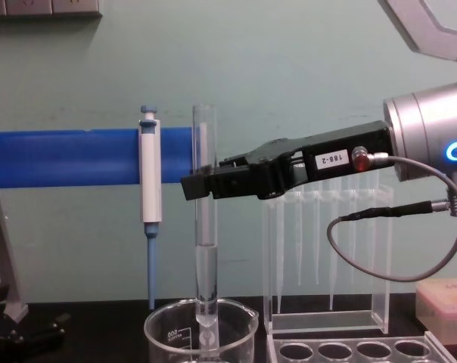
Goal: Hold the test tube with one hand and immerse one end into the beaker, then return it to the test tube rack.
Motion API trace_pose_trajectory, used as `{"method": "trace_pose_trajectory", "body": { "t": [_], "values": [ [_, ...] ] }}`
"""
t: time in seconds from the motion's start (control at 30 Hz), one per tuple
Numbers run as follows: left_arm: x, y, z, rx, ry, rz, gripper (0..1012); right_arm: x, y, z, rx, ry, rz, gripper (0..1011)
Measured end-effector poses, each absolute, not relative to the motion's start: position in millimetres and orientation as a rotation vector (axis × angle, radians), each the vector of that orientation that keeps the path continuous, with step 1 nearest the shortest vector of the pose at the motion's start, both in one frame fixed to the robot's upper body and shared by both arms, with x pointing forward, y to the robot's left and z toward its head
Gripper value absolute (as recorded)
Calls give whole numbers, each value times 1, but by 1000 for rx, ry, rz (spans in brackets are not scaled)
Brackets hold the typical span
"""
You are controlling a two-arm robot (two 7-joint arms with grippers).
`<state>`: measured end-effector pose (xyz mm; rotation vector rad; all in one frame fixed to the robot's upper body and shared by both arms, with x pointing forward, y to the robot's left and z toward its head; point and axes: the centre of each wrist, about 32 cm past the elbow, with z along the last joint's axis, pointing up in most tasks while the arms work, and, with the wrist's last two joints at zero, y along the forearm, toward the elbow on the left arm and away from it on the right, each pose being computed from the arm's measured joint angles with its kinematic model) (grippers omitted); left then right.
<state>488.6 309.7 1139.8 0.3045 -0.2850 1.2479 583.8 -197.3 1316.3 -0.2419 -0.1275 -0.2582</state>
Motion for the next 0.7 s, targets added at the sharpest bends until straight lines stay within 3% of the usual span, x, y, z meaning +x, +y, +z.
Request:
{"method": "trace_pose_trajectory", "body": {
  "t": [0.7],
  "values": [
    [489, 310, 1140, 305, -285, 1248, 1000, 581, -196, 1322, -216, -130, -245, 238]
  ]
}}
